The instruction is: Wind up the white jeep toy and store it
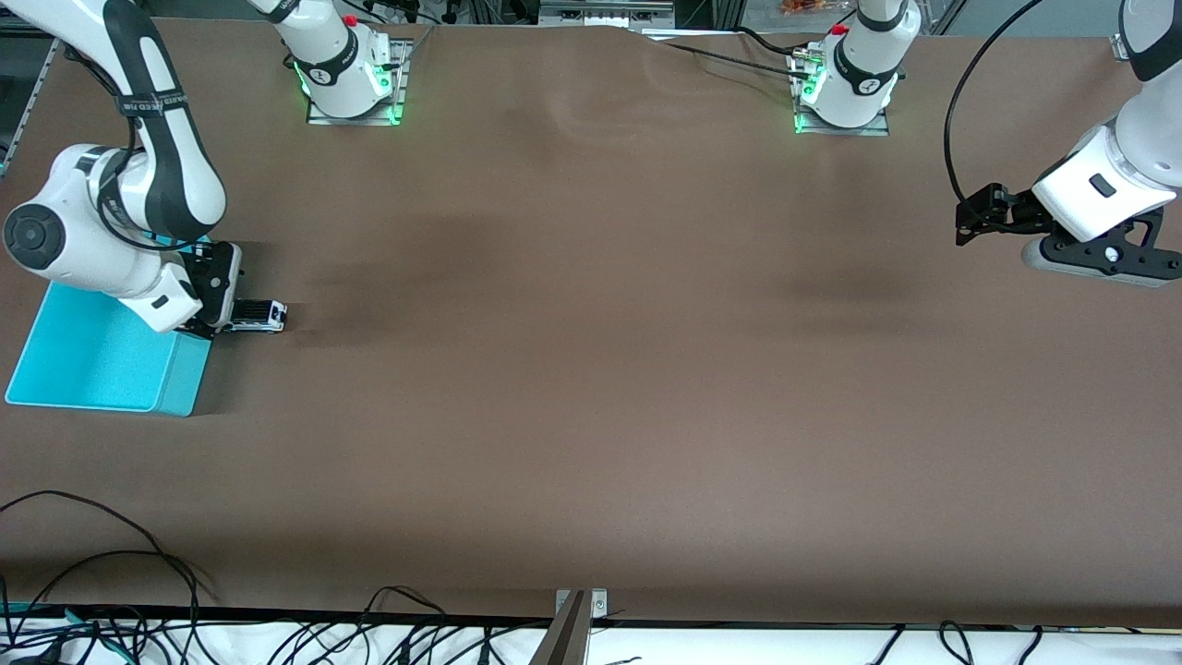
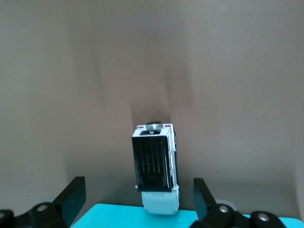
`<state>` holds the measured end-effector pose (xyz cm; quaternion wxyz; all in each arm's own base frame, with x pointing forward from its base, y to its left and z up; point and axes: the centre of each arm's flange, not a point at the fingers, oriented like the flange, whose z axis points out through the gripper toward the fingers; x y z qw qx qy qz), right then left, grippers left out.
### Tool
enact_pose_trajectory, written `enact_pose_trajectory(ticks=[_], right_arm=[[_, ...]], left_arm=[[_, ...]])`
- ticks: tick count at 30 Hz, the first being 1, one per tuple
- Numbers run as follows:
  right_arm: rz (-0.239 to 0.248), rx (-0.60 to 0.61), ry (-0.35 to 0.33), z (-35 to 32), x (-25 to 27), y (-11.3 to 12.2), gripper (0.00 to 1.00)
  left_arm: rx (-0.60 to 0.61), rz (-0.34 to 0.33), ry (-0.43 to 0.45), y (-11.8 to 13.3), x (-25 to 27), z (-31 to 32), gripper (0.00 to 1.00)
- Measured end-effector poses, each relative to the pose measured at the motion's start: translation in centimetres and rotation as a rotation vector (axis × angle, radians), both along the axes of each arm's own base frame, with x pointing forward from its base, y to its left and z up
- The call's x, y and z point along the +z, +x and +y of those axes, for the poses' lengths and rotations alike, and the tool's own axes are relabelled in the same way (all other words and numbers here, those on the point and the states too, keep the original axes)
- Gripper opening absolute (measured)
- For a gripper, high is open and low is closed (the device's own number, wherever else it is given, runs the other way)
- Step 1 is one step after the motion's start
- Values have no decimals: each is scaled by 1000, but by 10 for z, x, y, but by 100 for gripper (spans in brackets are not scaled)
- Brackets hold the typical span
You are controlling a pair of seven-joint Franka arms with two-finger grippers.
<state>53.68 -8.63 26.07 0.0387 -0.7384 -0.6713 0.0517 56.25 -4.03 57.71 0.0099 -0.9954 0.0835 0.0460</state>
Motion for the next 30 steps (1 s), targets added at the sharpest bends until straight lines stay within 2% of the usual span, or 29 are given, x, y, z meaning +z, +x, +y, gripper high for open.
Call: enact_pose_trajectory(ticks=[6,18,25,26,30], right_arm=[[-42,23,-5,-11,-30,-14,100],[-79,58,-13,-13,-67,-13,99],[-83,81,-8,-6,-71,-11,64],[-84,84,-7,-4,-70,-10,54],[-85,94,-2,2,-68,-9,52]], left_arm=[[-3,4,0,1,-2,-2,100],[-3,4,0,1,-2,-2,100],[-3,4,0,1,-2,-2,100],[-3,4,0,1,-2,-2,100],[-2,4,0,1,-2,-2,100]])
